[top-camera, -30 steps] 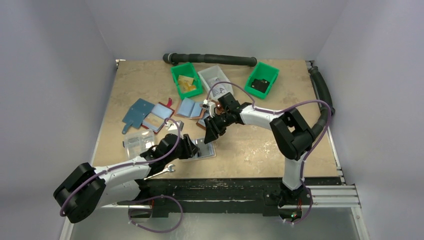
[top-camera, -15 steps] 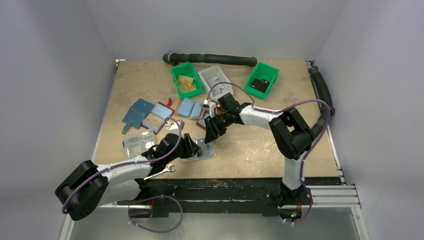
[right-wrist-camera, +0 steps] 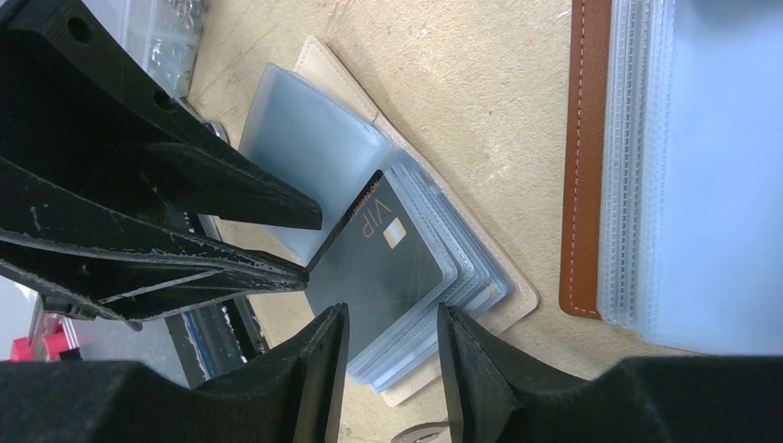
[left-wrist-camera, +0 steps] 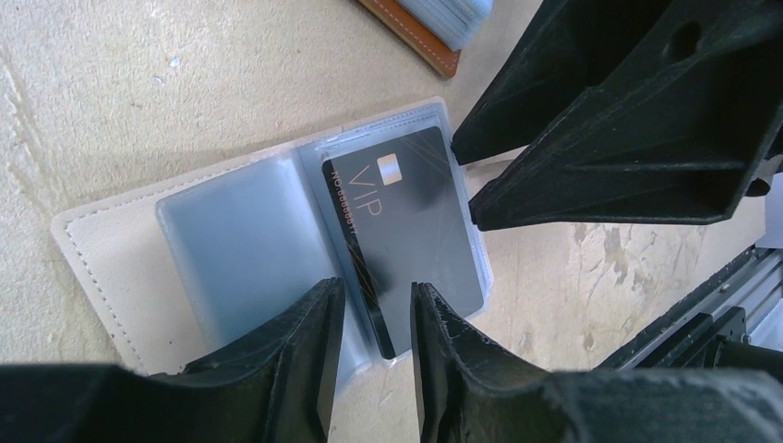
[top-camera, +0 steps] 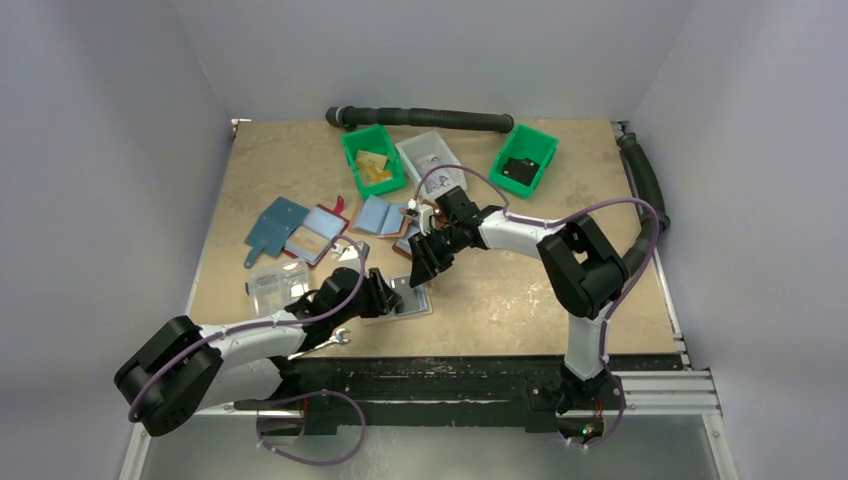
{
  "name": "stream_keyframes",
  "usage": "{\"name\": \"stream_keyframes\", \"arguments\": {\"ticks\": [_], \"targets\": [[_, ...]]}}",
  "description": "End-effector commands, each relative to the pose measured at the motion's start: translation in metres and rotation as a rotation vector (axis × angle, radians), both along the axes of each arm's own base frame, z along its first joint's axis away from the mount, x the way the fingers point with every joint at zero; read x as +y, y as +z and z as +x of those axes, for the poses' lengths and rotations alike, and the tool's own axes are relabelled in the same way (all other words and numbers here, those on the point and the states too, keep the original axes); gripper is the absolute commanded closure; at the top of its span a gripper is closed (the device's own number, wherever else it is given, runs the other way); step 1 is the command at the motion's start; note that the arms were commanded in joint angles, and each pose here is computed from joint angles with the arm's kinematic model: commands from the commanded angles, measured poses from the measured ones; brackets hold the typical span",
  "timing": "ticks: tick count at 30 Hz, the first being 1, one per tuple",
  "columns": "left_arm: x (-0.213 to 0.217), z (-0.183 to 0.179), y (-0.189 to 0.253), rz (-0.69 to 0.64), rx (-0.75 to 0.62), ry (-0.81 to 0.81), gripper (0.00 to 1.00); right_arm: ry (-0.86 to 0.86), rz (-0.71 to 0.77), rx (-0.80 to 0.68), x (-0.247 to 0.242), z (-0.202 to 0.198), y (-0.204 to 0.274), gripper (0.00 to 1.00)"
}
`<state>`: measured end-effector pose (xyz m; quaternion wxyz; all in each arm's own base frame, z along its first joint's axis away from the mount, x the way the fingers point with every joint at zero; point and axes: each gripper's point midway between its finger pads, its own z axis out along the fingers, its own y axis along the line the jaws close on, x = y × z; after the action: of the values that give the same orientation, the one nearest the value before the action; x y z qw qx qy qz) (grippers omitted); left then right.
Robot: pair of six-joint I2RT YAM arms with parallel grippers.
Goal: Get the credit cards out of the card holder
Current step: Remove the credit card from the card holder.
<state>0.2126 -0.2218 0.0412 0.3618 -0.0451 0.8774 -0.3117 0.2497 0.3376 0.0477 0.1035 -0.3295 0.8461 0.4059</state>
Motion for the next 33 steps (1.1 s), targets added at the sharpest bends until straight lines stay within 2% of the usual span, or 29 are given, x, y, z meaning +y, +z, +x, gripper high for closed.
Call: {"name": "stream_keyframes", "arguments": {"ticks": [1,11,19,25,33], "targets": [[-0.004,0.002,0.003,-0.04,-0.008,0.003,0.64,-0.005,0.009,0.007,0.004,0.002,0.002,0.53],[-0.005,0.001,0.001,-0.042,-0.005,0.0,0.64,0.012,0.024,0.047,0.009,-0.005,0.0,0.57],[-0.005,0.0,-0.004,-0.037,0.007,-0.007,0.64,0.049,0.068,0.049,0.012,-0.009,0.011,0.69],[-0.005,-0.001,-0.007,-0.033,0.014,-0.005,0.64,0.08,0.104,0.065,0.015,-0.014,0.019,0.69],[-0.003,-0.002,-0.01,-0.026,0.021,-0.001,0.64,0.063,0.065,0.039,0.012,-0.009,0.011,0.63]]}}
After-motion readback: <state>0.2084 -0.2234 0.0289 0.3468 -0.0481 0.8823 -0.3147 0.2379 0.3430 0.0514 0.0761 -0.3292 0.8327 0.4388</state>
